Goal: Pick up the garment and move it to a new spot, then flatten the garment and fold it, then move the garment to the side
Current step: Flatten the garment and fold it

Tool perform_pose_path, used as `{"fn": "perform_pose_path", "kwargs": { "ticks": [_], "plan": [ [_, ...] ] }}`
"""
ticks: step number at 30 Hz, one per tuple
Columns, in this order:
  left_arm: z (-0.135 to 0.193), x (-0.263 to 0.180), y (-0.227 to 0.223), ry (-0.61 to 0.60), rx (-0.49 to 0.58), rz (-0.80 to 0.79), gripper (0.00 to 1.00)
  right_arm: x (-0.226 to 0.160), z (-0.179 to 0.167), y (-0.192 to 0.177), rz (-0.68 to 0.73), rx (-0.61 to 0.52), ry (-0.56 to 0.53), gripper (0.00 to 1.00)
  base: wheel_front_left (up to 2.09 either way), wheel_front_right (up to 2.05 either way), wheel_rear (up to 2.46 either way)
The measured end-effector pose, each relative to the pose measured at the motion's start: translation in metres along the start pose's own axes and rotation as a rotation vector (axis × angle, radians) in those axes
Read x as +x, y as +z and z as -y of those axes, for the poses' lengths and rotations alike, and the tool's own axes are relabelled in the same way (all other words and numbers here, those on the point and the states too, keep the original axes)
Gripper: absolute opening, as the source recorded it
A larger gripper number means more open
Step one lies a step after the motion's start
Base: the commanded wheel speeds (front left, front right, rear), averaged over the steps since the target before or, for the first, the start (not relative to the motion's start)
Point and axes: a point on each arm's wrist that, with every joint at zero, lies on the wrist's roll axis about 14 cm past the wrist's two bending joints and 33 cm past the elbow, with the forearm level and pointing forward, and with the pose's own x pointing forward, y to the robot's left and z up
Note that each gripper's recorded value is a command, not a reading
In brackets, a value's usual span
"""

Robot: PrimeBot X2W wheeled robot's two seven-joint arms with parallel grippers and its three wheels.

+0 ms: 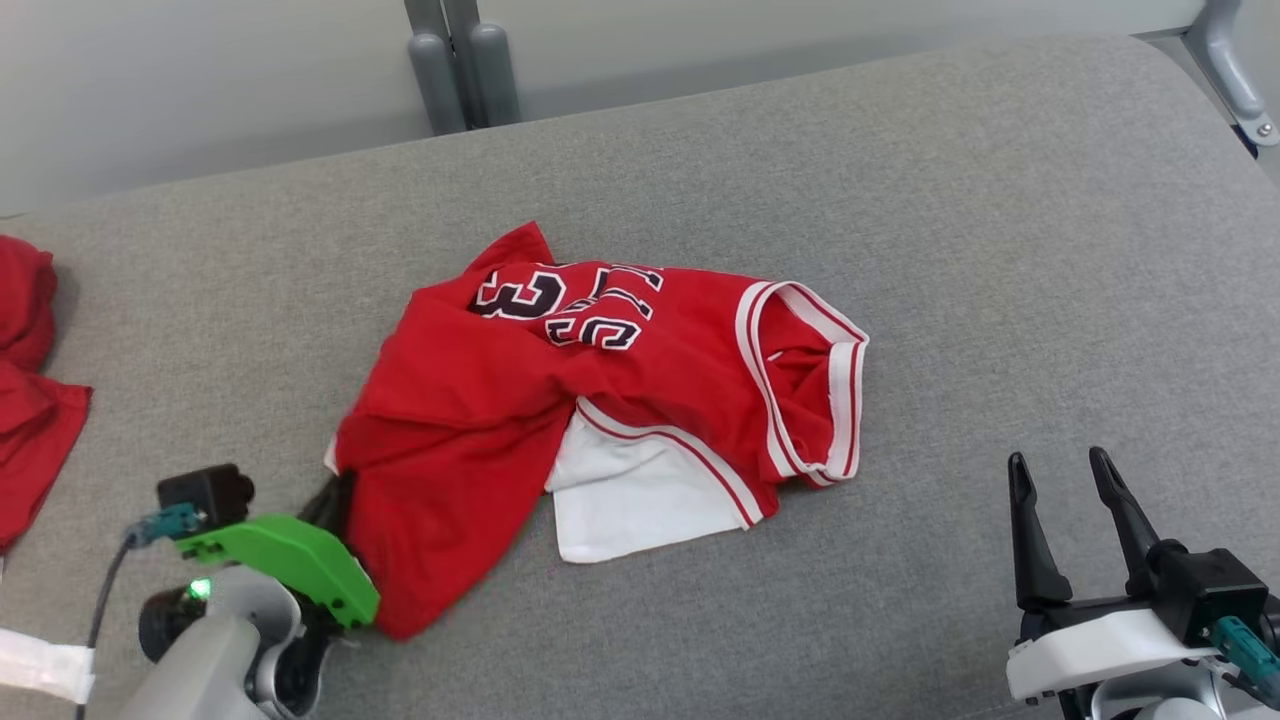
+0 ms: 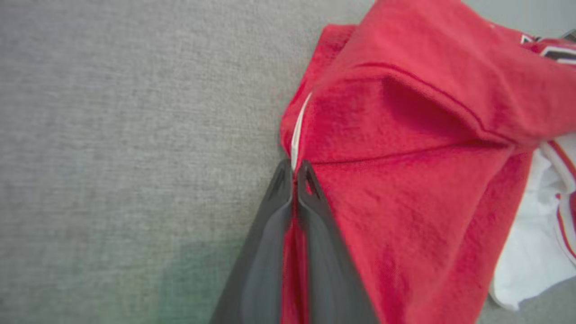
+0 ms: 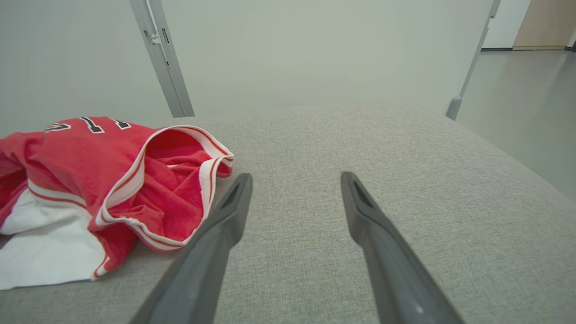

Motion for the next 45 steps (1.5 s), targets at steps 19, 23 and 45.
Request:
{"fn": "perform_pose_path", "kwargs": {
  "ticks": [19,23,45],
  "plan": [
    [0.08,-0.077,0.083,-0.22,0.339,0.507,0.0,-0.007,-0.006,0.007,0.025,0.013,0.022,1.0,0.0,0.0,0.0],
    [0.053,-0.096,0.028,-0.152,0.303,0.391,0.0,-0.005,-0.011,0.006,0.021,0.009,0.04,1.0,0.0,0.0,0.0],
    [-0.012,-0.134,-0.093,0.001,0.072,0.077,1.0,0.005,-0.021,0.001,0.007,0.004,0.071,1.0,0.0,0.0,0.0]
  ]
}}
